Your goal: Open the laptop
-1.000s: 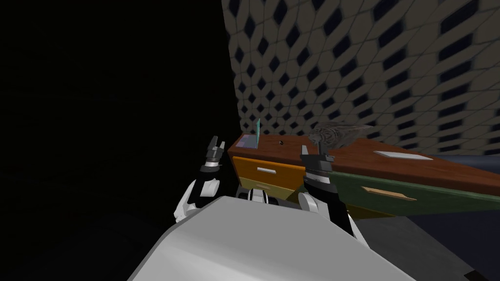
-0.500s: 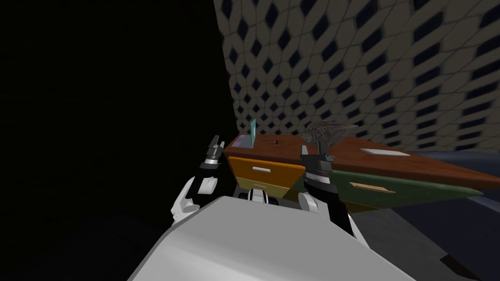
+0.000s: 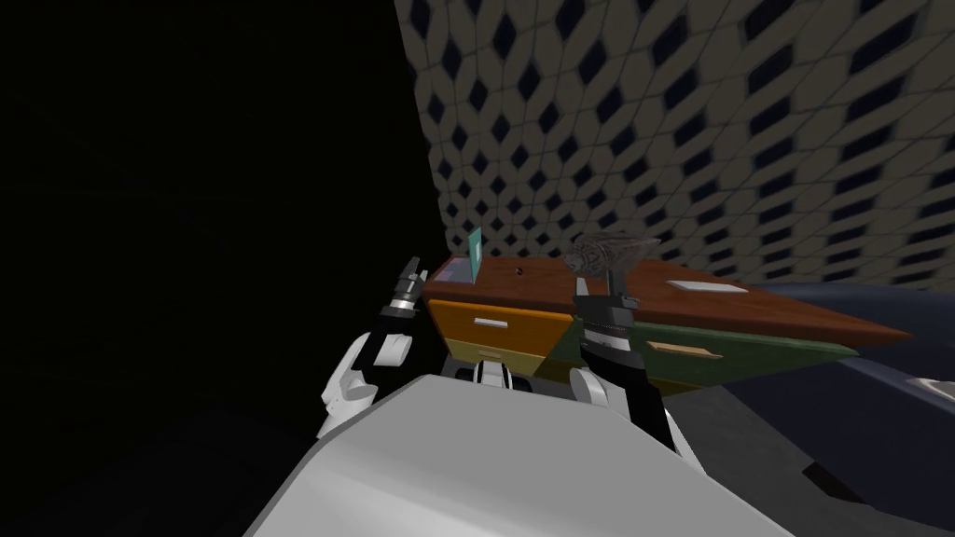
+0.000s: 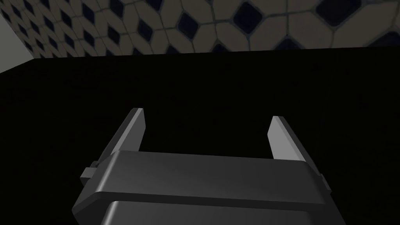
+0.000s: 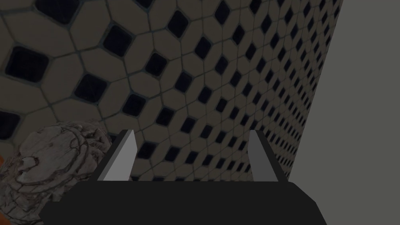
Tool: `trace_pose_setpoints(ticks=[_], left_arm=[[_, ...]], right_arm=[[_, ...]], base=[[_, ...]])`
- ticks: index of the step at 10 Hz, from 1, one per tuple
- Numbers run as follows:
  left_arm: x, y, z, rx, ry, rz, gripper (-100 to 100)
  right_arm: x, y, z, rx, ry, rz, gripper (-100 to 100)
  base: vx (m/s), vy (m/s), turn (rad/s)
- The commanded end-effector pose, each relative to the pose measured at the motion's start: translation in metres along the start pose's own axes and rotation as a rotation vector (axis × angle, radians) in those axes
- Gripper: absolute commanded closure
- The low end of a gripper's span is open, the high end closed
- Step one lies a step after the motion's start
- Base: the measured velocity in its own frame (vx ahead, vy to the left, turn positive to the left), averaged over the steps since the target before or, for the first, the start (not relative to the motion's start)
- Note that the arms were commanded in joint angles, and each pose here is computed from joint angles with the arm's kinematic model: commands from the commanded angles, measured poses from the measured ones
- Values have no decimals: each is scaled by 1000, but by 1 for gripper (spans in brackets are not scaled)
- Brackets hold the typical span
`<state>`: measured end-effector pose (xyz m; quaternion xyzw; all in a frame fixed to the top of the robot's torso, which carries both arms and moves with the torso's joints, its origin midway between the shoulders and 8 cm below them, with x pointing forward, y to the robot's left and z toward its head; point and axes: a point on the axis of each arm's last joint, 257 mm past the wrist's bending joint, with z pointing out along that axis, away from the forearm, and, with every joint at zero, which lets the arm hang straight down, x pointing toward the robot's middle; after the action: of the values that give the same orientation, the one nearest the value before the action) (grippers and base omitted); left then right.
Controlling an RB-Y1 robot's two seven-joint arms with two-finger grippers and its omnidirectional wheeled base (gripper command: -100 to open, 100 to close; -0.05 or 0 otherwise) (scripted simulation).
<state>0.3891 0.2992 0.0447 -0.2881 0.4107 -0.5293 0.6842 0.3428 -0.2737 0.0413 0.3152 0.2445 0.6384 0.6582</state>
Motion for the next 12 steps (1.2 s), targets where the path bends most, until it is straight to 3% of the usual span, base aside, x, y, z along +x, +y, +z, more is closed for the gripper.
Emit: trace_pose_setpoints(ticks=[1,12], left_arm=[[-6,8,3,-41,-1,18,-100],[-44,37,22,-216,-19,128,-100]], right_arm=[[0,0,0,0,0,0,0],[0,0,0,0,0,0,0]], base=[[-5,-62,-32],[-2,-64,-52]])
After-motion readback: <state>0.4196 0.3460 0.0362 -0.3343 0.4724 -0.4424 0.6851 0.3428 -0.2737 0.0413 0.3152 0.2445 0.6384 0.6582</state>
